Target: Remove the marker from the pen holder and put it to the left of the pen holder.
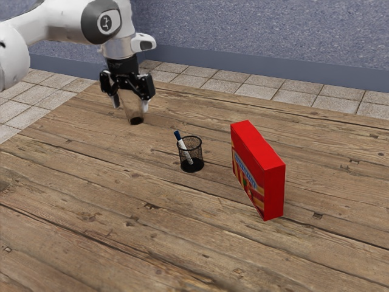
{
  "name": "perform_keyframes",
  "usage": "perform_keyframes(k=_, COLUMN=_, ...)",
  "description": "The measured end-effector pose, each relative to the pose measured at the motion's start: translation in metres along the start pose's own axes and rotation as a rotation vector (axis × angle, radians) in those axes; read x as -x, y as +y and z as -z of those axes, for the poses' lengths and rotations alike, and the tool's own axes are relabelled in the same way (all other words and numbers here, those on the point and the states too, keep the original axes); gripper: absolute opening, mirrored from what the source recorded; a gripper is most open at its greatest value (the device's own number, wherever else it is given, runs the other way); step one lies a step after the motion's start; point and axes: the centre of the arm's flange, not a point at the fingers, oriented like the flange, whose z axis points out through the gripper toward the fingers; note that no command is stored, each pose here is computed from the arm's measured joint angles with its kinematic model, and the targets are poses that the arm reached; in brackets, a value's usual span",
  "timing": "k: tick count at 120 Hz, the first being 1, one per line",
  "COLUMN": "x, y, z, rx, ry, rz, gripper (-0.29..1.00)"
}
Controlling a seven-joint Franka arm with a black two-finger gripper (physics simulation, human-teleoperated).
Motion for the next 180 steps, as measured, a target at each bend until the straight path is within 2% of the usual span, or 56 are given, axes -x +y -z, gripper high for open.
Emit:
perform_keyframes(k=8, x=-0.024, y=-0.009, z=-0.028, rx=0.006, ry=-0.020, rz=0.034, gripper=0.70)
perform_keyframes(k=16, x=-0.039, y=-0.010, z=-0.041, rx=0.090, ry=-0.034, rz=0.073, gripper=0.70)
perform_keyframes(k=24, x=-0.065, y=-0.014, z=-0.078, rx=0.135, ry=-0.066, rz=0.115, gripper=0.70)
perform_keyframes(k=43, x=-0.092, y=-0.020, z=-0.140, rx=0.112, ry=-0.108, rz=0.151, gripper=0.70)
perform_keyframes(k=48, x=-0.101, y=-0.025, z=-0.147, rx=0.117, ry=-0.098, rz=0.161, gripper=0.70)
perform_keyframes(k=68, x=-0.137, y=-0.034, z=-0.142, rx=0.246, ry=-0.002, rz=0.148, gripper=0.70)
perform_keyframes(k=76, x=-0.145, y=-0.034, z=-0.141, rx=0.272, ry=0.023, rz=0.140, gripper=0.70)
perform_keyframes(k=108, x=-0.166, y=-0.031, z=-0.181, rx=0.301, ry=0.072, rz=0.131, gripper=0.70)
perform_keyframes(k=129, x=-0.173, y=-0.027, z=-0.187, rx=0.314, ry=0.124, rz=0.116, gripper=0.70)
perform_keyframes(k=180, x=-0.176, y=-0.027, z=-0.214, rx=0.302, ry=0.116, rz=0.093, gripper=0.67)
